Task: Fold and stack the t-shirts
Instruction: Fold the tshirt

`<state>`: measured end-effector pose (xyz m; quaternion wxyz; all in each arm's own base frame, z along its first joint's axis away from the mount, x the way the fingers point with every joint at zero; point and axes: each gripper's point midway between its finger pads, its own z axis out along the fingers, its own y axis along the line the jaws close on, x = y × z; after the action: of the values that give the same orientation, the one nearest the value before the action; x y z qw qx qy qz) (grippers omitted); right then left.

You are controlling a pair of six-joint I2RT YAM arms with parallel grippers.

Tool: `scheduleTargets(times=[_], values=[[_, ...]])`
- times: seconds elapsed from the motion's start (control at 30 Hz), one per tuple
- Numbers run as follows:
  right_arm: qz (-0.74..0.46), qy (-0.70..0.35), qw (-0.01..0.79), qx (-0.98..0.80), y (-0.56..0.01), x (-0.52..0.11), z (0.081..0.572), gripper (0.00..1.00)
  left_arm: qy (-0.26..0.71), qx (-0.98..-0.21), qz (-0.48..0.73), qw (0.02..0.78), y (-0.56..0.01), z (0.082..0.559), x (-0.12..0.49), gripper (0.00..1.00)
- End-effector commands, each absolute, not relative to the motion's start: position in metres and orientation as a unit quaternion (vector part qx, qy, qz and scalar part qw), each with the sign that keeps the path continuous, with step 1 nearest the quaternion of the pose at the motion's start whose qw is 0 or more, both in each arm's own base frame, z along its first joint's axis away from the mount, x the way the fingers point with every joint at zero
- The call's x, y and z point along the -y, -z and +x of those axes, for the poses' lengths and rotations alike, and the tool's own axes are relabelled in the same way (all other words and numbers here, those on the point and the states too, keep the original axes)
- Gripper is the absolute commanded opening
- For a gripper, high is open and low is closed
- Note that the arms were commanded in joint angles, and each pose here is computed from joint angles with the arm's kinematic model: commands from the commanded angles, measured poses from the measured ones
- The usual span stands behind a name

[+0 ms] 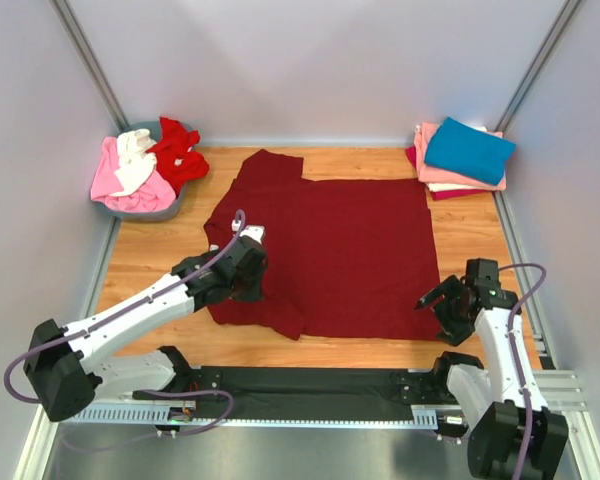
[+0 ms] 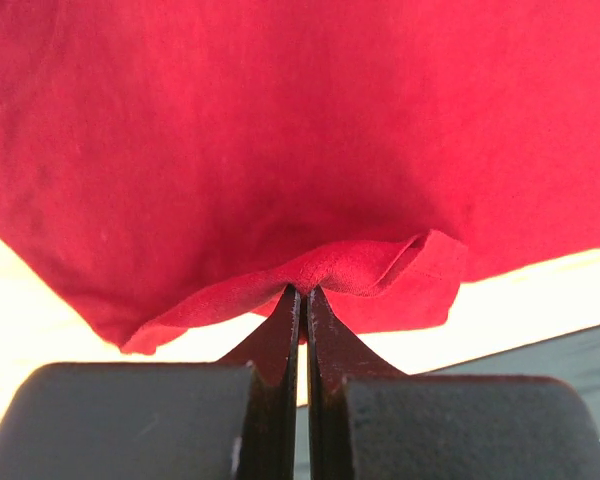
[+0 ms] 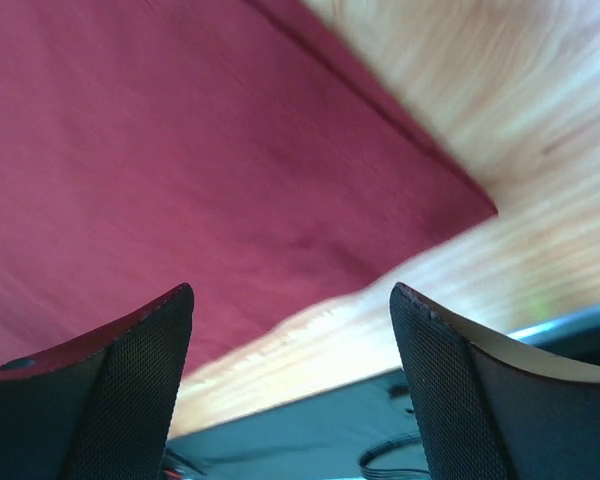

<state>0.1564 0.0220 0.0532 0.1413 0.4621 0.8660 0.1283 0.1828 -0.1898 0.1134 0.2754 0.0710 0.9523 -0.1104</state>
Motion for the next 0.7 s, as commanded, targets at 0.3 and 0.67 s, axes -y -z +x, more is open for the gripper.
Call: scheduleTargets(times=[0.3, 0.67], values=[[0.498, -0.015, 0.120, -0.859, -0.037, -0.004, 0.135, 0.70, 0.172, -0.927, 0.089, 0.321, -0.146, 0.225, 0.194, 0.00], [0.553, 0.005, 0.091, -0.828, -0.019, 0.016, 0.136, 0.40, 0.189, -0.925, 0.078, 0.321, -0.144, 0.229, 0.192, 0.00]])
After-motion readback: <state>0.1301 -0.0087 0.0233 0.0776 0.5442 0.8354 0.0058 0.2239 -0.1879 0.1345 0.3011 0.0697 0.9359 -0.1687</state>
